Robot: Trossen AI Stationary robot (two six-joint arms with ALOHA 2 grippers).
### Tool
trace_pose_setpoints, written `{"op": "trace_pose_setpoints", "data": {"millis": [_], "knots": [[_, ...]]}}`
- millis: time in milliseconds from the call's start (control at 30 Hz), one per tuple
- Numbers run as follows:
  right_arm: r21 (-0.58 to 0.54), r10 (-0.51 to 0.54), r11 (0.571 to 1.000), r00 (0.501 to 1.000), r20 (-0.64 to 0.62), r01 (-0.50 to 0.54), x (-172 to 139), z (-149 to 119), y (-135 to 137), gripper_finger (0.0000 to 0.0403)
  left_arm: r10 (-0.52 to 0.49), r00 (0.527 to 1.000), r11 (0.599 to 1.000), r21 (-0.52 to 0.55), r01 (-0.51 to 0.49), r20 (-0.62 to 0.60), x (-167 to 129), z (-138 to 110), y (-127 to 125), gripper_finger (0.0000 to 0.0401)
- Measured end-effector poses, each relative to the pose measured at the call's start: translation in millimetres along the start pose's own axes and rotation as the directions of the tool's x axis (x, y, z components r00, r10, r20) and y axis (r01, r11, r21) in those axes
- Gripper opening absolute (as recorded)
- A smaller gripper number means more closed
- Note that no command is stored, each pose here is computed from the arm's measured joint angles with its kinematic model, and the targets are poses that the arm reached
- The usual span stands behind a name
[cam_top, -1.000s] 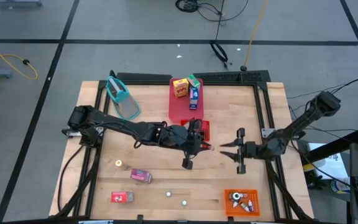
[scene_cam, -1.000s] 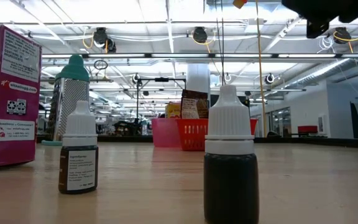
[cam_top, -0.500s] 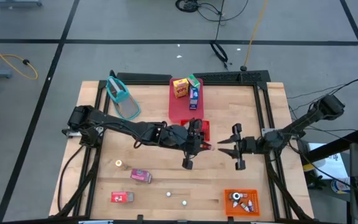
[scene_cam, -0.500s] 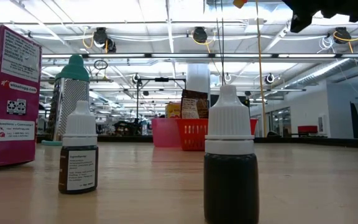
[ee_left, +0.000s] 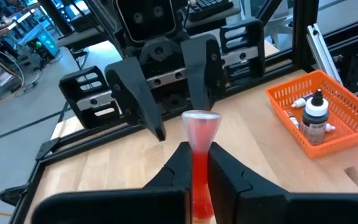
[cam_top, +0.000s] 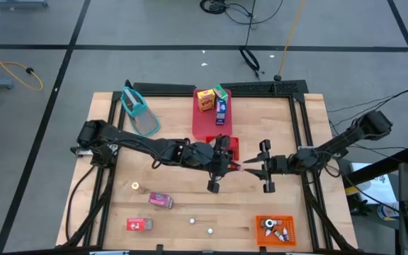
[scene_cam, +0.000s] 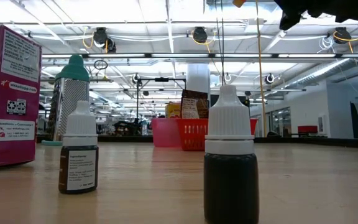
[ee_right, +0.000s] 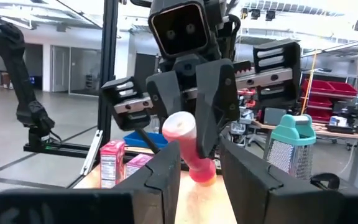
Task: Pick & Place Kitchen Items
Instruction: Put the orange food coloring bottle into the orange bin
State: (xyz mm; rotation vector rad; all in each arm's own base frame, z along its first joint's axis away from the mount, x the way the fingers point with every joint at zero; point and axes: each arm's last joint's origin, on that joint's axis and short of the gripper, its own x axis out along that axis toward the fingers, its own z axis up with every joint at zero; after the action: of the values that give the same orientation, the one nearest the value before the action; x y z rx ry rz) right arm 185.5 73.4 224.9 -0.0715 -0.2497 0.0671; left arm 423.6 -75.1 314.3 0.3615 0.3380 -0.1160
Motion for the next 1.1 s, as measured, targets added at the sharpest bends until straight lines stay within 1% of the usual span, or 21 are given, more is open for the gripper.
{"op": "trace_pose_setpoints", "data": {"millis": [200,300,400,667,933,1100], "knots": [[-0.033,0.016,0.999,1.0,-0.018,-0.017,9.7,-1.1,2.9,0.0105,-0.009,1.0,1.0,-0.004,0.009,-0.001,-1.0,0.4,-0.8,0.0025],[-0.034,0.065,0.997,0.998,-0.007,-0.065,10.6,-0.1,4.0,0.0105,-0.004,1.0,1.0,-0.006,0.004,0.003,-0.5,0.5,0.1,0.0027],[-0.033,0.084,0.996,0.996,0.001,-0.084,10.3,0.8,4.6,0.0105,-0.009,1.0,1.0,-0.004,0.009,0.006,-0.5,0.8,-1.0,0.0027],[-0.021,0.07,0.997,0.998,0.001,-0.07,16.4,0.5,0.3,0.0105,-0.003,1.0,1.0,-0.001,0.003,0.0,-0.5,0.3,-0.7,0.0028],[-0.066,0.066,0.996,0.998,0.0,-0.066,21.7,0.2,1.8,0.0105,-0.007,1.0,1.0,-0.003,0.007,-0.004,-0.9,0.2,-1.3,0.0028],[-0.065,0.063,0.996,0.998,0.017,-0.062,21.8,1.9,1.6,0.0105,-0.004,1.0,1.0,-0.004,0.004,0.001,-0.9,0.7,-0.9,0.0028]]}}
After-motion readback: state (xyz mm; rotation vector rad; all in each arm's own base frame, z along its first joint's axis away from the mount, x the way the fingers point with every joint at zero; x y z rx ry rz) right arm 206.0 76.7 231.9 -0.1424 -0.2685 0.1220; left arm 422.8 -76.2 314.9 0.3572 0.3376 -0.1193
